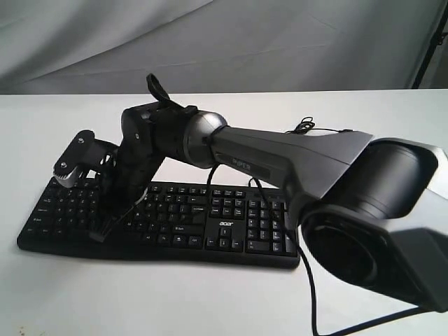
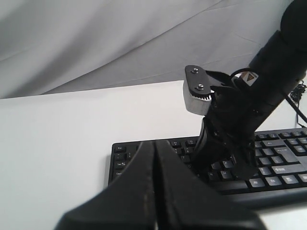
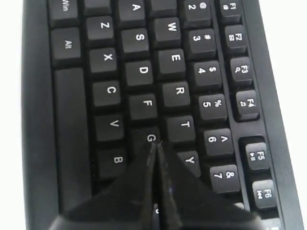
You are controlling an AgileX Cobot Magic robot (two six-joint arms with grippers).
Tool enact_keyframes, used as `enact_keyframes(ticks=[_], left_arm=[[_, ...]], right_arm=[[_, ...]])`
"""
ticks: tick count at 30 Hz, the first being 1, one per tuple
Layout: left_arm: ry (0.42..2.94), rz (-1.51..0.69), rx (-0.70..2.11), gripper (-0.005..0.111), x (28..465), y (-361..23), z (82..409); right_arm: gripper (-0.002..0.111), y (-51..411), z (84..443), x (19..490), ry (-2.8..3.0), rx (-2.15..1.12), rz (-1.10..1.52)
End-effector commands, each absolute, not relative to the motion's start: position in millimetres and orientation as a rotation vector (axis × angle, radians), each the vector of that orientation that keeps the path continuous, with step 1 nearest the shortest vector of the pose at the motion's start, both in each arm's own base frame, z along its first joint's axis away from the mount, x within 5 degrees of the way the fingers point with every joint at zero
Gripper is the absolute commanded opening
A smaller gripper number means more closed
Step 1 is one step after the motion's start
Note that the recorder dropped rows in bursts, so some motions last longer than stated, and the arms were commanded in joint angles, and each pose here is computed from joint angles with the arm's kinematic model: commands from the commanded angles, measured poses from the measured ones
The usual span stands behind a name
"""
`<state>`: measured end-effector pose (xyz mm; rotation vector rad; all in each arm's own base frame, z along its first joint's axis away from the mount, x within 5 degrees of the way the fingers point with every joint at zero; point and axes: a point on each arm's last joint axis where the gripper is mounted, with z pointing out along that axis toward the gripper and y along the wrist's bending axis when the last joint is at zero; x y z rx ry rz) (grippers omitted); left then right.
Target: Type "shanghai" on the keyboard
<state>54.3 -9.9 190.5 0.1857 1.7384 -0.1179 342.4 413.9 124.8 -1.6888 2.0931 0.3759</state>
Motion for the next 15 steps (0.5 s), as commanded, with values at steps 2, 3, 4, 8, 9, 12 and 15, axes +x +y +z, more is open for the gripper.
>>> enact_keyframes(ticks=[2, 3, 4, 8, 9, 12, 15], left_arm=[[1.734, -0.121, 0.189, 0.0, 54, -10, 190], [1.734, -0.121, 0.189, 0.0, 54, -10, 190], [1.734, -0.121, 0.189, 0.0, 54, -10, 190], [1.734, -0.121, 0.189, 0.0, 54, -10, 190], [1.734, -0.121, 0.189, 0.0, 54, -10, 190], [1.734, -0.121, 0.189, 0.0, 54, -10, 190], [1.734, -0.121, 0.189, 0.0, 54, -10, 190]], right_arm=[[0.0, 410, 139, 347, 2.064, -1.675, 0.361], [0.0, 410, 143, 347, 2.054, -1.672, 0.355], [0.0, 410, 145, 348, 2.044, -1.67, 0.347], [0.0, 418, 160, 348, 1.974, -1.66, 0.343], [0.0, 423, 166, 346, 1.935, -1.647, 0.346], [0.0, 440, 172, 342, 1.862, -1.617, 0.368], [0.0, 455, 165, 344, 1.853, -1.602, 0.432]])
